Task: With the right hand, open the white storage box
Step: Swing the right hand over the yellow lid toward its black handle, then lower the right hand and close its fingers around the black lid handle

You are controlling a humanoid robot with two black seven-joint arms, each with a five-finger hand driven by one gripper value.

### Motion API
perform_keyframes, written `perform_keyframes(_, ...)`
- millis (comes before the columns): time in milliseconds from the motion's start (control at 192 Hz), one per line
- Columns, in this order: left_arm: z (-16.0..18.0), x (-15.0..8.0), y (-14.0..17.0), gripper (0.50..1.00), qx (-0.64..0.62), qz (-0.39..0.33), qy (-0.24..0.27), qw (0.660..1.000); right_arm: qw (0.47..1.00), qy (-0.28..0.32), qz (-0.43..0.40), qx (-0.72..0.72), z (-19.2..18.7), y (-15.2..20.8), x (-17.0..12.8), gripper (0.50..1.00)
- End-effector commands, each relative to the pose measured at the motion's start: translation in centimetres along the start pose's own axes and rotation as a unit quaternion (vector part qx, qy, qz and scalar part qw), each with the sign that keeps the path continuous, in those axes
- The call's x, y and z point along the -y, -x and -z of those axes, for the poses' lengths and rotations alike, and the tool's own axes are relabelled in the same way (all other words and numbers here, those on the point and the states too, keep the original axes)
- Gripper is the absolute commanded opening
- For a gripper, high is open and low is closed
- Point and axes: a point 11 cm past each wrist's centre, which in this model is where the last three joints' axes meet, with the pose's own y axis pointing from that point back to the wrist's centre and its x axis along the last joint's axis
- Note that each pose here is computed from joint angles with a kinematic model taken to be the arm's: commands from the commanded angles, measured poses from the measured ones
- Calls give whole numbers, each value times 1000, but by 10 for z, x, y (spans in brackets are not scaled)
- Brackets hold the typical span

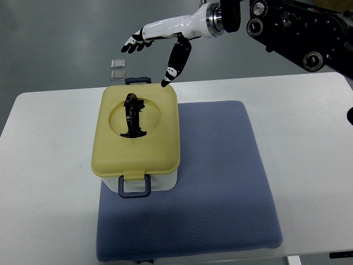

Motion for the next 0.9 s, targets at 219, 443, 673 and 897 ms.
perform_keyframes(219, 1, 0, 0, 1000, 0, -1, -1, 1000, 1000, -17, 21, 15, 5, 24, 19, 932)
perform_keyframes(443, 1, 0, -2, 1000, -1, -3, -1, 1000, 999, -28, 2, 19, 9, 35, 33, 932)
perform_keyframes(673, 1, 0, -4, 1000, -1, -5, -1, 1000, 999, -36, -18, 23, 11, 39, 39, 930)
perform_keyframes(897, 1, 0, -3, 1000, -1, -4, -1, 1000, 999, -32, -28, 23, 9, 39, 41, 930)
